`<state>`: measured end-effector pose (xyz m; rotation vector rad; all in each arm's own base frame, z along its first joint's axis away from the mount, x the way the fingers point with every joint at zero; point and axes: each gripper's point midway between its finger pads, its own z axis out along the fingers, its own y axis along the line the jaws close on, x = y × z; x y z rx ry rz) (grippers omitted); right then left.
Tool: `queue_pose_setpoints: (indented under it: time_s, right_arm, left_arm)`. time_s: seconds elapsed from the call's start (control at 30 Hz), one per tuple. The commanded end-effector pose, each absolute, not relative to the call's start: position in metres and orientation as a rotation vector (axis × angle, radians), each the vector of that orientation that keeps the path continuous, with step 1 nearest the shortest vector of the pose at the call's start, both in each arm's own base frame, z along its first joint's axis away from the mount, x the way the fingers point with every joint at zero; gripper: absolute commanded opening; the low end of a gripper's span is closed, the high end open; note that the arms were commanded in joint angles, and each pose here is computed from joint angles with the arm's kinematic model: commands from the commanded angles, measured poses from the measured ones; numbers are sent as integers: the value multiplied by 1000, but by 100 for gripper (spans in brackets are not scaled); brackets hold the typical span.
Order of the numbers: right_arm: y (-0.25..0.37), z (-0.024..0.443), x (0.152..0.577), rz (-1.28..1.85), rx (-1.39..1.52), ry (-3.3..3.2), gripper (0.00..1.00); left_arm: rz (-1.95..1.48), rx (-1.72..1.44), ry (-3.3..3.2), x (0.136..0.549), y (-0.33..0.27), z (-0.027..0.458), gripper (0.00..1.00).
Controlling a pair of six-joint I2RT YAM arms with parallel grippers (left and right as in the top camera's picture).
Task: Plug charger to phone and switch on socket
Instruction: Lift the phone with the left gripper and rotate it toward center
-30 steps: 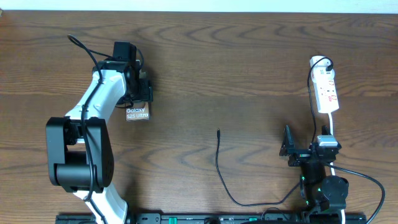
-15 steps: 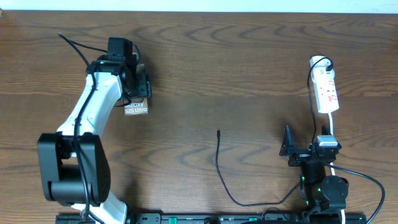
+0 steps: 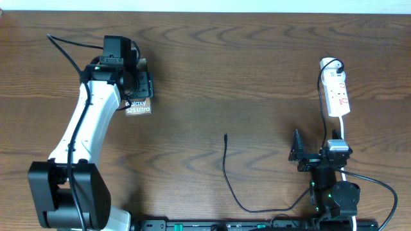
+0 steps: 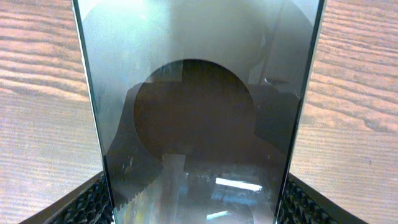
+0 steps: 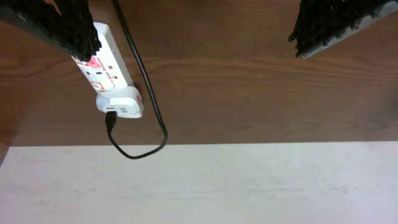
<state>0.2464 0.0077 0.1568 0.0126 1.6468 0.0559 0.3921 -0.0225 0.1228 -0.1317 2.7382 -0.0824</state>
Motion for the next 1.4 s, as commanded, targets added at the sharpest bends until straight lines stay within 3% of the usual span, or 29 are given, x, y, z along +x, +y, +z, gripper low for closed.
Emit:
queue_pose_setpoints:
  time_s: [0.0,0.3,0.93,1.37]
  right_arm:
    - [5,156,246,53,27,1646,99]
    - [5,156,246,52,27,1646,99]
    - [5,156,246,53,27,1646,99]
    - [5,156,246,52,27,1646,99]
  left_arm:
    - [-151,-126,2690,394,-30,144,7]
    - [-474,-61,2679,388,-70,154,7]
    - [-902,-379,2683,376,-108,170,8]
    - [-1362,-847,2661,363,-141,195,7]
